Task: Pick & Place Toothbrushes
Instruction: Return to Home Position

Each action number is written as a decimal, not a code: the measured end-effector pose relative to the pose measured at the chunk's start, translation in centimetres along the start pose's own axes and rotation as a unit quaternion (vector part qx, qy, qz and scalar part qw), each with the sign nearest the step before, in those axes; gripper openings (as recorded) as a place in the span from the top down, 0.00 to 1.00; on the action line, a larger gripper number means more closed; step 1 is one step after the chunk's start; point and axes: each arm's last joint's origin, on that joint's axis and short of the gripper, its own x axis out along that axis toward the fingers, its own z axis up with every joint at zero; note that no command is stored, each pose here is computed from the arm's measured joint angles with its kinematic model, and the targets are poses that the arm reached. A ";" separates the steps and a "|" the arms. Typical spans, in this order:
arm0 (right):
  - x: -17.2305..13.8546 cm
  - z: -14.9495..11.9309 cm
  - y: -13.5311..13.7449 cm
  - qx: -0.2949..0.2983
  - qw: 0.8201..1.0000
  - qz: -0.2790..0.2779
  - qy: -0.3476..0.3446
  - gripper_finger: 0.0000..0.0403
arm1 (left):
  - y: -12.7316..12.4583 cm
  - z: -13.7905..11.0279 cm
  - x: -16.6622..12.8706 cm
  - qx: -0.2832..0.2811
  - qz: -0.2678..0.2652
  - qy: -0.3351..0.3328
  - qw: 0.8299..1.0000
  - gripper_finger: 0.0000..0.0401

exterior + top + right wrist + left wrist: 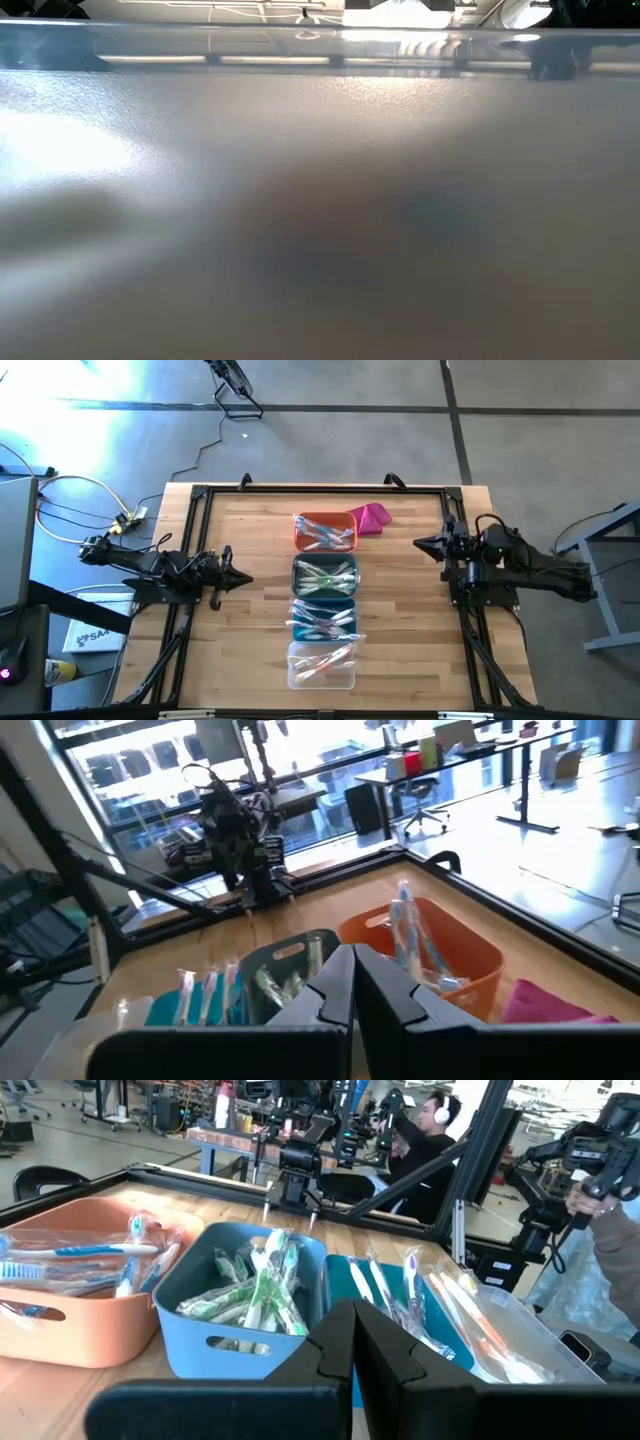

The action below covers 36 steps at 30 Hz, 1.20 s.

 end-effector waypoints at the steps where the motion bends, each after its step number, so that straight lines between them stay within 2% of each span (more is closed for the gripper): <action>1: -0.2 0.0 -0.1 0.000 1.000 -0.006 -0.001 0.99 | 0.0 0.0 0.0 0.000 0.000 0.000 1.000 1.00; 18: -3.1 -0.9 -1.0 0.013 0.993 -0.110 -0.032 0.99 | 0.0 0.0 0.0 0.000 0.000 0.000 1.000 1.00; 25: -3.1 -1.0 -1.0 0.014 0.993 -0.113 -0.030 0.99 | 0.0 0.0 0.0 0.001 0.001 0.002 1.000 1.00; 30: -3.1 -1.0 -1.0 0.039 0.992 -0.113 -0.034 0.99 | 0.0 -0.1 0.0 0.004 0.001 0.003 1.000 1.00; 36: -1.6 -2.6 -1.4 0.040 0.994 -0.102 -0.029 0.99 | 0.0 -0.1 0.0 0.023 0.002 0.002 1.000 1.00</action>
